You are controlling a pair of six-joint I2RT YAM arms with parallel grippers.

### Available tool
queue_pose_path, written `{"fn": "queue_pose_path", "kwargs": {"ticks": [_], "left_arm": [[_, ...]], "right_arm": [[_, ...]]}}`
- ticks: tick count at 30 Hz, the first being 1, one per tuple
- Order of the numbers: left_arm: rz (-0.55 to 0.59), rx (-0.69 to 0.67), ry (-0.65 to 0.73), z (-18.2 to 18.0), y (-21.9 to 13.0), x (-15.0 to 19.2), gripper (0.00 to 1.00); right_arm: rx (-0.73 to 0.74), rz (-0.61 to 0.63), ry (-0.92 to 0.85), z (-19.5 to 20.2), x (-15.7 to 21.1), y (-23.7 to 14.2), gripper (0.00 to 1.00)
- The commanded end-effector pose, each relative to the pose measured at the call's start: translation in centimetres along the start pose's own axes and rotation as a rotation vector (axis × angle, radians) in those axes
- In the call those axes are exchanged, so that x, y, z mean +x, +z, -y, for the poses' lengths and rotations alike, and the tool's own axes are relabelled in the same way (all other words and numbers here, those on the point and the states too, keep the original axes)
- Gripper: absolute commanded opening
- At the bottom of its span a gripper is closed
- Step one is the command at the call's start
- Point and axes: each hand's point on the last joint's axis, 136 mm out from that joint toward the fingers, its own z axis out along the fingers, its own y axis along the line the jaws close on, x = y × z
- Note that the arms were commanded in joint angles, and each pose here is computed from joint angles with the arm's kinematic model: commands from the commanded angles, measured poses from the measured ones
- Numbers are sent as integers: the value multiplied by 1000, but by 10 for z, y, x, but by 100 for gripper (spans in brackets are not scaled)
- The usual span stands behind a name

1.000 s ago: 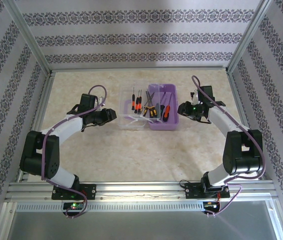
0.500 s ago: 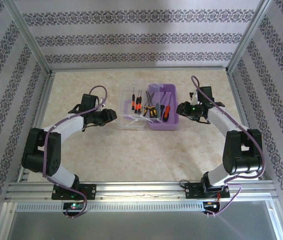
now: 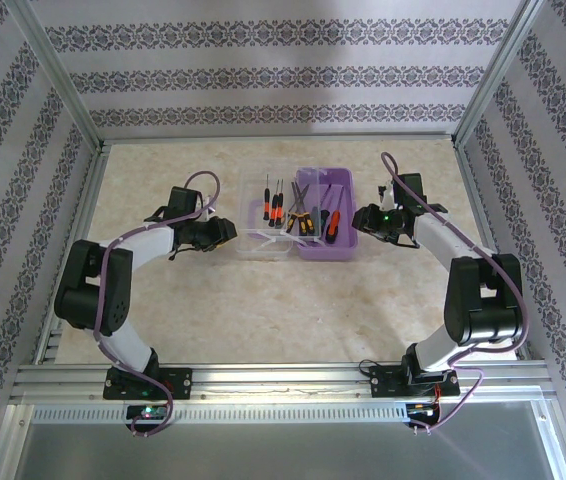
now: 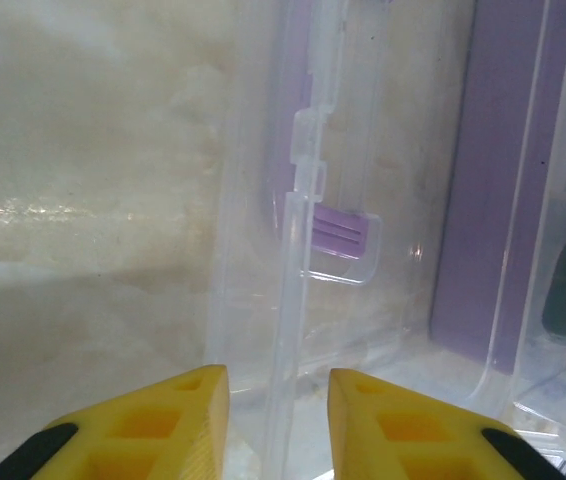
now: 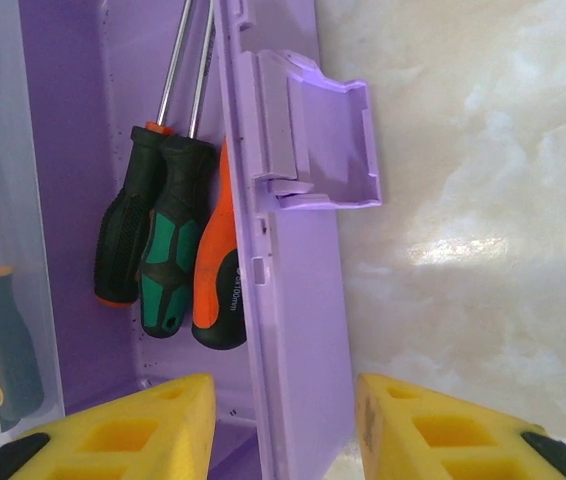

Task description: Pack the tool kit

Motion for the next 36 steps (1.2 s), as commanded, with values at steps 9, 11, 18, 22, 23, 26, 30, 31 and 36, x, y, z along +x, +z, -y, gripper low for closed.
{"fn": "queue_pose_path", "kwargs": {"ticks": [9,11,18,22,23,26,30,31,36], "left_arm": [[33,1,26,-4,8,-12,23],[35,-2,36,-3,9,-13,21],[25,-52,55,-11,15,-5,11],[38,-68,61,-14,13,-5,8],[35,-68,65,-13,14,-5,8],[28,-81,70,-16,15,-4,4],[24,-84,80,-13,13,-5,2],[24,-87,86,-12,12,-5,6],[35,-107,106,-5,4,-11,36]], "right_arm": [[-17,-7,23,2,0,6,40],[-27,-3,25,0,-2,4,40],[-40,29,44,2,-11,-5,40],[-31,42,54,7,-15,-7,40],[-29,41,59,9,-15,-6,40],[-25,43,66,12,-17,-6,40],[-16,45,74,16,-17,-3,42],[-13,43,74,17,-16,-2,42],[-26,32,91,19,-14,6,42]]}}
